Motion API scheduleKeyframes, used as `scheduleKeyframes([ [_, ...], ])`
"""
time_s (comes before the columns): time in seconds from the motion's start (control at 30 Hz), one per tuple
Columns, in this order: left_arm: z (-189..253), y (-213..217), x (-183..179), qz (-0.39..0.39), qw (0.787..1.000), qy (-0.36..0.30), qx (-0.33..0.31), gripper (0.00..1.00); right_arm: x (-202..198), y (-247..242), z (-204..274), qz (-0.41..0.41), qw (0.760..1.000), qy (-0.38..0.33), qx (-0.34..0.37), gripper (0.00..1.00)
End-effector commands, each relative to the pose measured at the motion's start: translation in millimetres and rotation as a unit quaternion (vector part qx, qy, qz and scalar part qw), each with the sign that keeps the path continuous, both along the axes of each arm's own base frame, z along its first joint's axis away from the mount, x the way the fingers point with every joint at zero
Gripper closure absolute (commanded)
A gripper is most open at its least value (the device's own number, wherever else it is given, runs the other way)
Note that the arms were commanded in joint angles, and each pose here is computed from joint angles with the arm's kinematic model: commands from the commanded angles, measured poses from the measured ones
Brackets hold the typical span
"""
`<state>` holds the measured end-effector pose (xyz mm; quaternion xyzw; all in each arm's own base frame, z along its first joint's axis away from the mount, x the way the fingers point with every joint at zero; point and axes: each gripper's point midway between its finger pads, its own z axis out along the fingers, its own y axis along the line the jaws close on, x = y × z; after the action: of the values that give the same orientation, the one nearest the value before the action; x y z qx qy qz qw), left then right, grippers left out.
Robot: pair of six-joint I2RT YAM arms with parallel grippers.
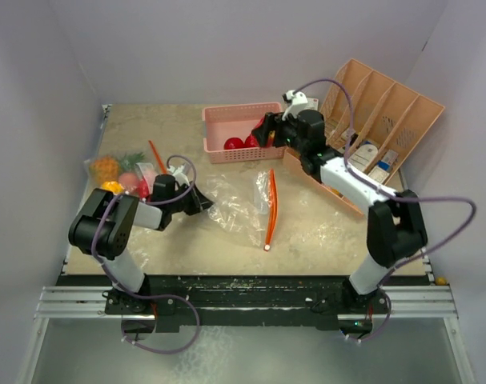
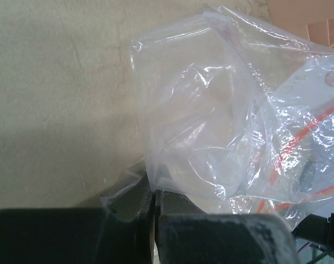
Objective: Open the zip-top bag and remove the fake food
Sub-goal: Place the fake fruit in the bin.
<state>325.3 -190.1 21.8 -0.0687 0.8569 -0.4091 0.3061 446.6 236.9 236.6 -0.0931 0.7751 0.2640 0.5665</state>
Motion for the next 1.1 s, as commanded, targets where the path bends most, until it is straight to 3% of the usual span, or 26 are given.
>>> scheduleKeyframes([
  [0.0,15.4,-3.5,-2.5,-0.001,1.0,-0.028,-0.007,1.0,48.9,19.7,20.4,0.013,0.999,-0.05,-0.017,0.37],
  [0.2,31.8,-1.3,-9.1,-0.003,0.999,-0.042,-0.004,1.0,111.7,31.0,-41.1,-0.009,0.997,-0.025,-0.076,0.35],
  [0.53,43.6,5.9,-13.1,0.001,0.998,-0.057,0.025,1.0,164.2,58.1,-54.0,0.005,0.996,-0.025,-0.081,0.27],
  [0.63,46.1,4.8,-13.0,0.0,0.998,-0.058,0.02,1.0,167.8,59.5,-53.9,0.003,0.997,-0.026,-0.079,0.19],
  [0.73,50.3,5.5,-11.6,0.004,0.998,-0.063,0.02,1.0,165.8,52.8,-45.7,-0.011,0.996,-0.037,-0.082,0.04],
  [1.07,96.4,-3.9,2.8,-0.009,0.99,-0.141,-0.012,1.0,111.5,19.2,15.3,-0.037,0.994,-0.082,-0.066,0.02],
])
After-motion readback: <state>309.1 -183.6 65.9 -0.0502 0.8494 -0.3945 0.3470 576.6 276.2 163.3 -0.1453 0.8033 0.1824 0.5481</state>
